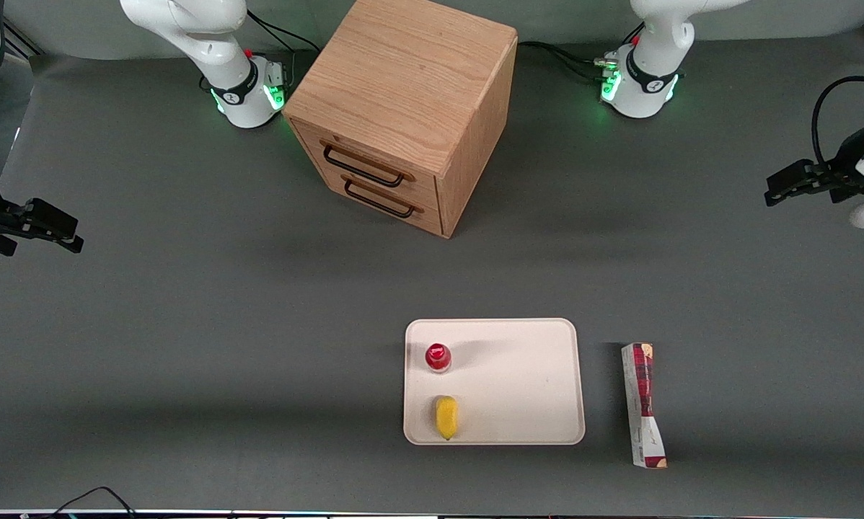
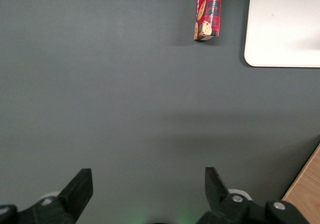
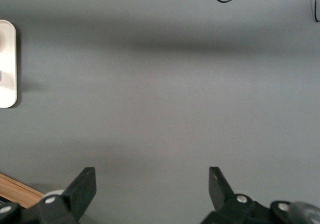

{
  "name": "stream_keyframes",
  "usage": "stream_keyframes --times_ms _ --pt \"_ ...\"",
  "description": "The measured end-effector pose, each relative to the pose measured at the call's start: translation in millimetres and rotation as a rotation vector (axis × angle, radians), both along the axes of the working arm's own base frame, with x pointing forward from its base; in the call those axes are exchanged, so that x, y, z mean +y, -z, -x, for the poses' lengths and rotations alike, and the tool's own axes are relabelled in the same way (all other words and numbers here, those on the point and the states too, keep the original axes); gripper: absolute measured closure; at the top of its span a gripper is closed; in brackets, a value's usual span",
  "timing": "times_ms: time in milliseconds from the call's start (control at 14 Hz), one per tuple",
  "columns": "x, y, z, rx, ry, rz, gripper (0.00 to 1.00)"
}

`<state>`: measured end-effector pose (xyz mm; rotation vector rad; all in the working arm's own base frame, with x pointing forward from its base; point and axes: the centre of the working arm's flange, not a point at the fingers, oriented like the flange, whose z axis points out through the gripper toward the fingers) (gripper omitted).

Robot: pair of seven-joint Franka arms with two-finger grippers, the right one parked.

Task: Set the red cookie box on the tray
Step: 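Move the left gripper down over the red cookie box beside the tray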

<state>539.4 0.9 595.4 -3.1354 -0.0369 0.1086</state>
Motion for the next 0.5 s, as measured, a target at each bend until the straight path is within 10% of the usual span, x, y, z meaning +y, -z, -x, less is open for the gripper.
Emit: stream_keyframes --times_ms 500 --pt "-15.4 20.6 -16.5 -0.028 0.033 0.009 0.00"
